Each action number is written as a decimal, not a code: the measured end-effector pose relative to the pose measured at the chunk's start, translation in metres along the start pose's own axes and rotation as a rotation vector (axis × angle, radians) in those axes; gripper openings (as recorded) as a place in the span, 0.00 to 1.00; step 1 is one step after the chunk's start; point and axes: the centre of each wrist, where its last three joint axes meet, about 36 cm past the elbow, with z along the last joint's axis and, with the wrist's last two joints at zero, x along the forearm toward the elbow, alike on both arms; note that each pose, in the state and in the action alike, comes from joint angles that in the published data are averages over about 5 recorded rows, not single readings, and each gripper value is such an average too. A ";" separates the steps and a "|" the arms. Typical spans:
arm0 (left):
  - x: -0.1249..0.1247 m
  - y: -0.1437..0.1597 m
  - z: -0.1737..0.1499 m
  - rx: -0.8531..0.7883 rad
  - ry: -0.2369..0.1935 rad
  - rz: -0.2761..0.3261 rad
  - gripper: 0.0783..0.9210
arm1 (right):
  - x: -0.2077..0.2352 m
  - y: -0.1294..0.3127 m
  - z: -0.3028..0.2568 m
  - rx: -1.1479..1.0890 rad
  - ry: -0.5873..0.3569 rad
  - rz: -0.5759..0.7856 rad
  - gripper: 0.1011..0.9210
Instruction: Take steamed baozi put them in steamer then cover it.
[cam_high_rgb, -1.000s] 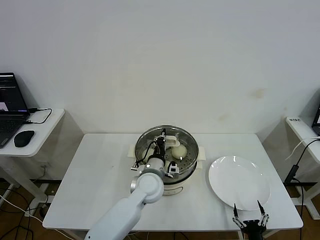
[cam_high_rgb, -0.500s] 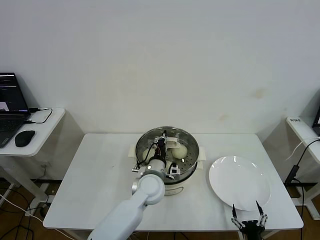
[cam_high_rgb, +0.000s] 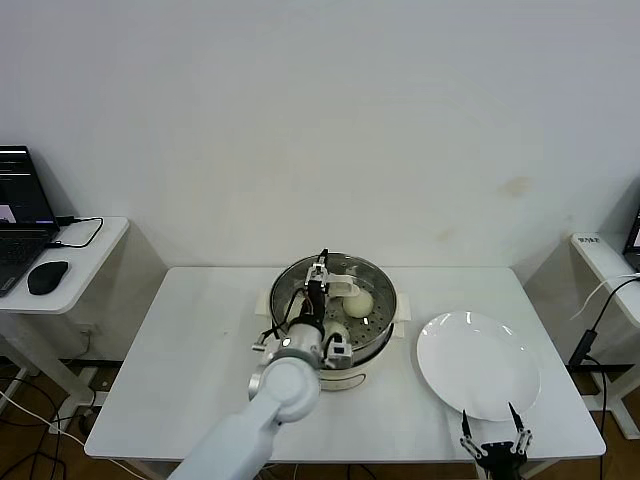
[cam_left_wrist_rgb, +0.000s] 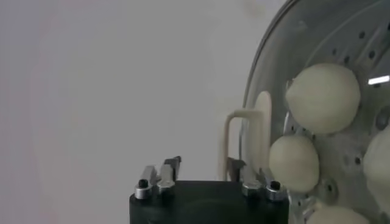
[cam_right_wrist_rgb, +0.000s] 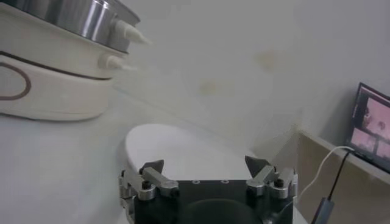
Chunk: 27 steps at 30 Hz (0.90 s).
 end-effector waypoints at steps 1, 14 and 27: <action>0.006 0.000 0.002 0.007 -0.005 -0.002 0.71 | 0.000 0.000 0.000 0.000 0.000 -0.001 0.88; 0.105 0.008 0.040 0.306 -0.108 0.048 0.88 | 0.000 0.001 -0.002 -0.005 -0.008 -0.024 0.88; 0.190 -0.017 0.133 0.989 -0.021 -0.014 0.88 | 0.001 -0.012 -0.018 -0.046 -0.041 -0.075 0.88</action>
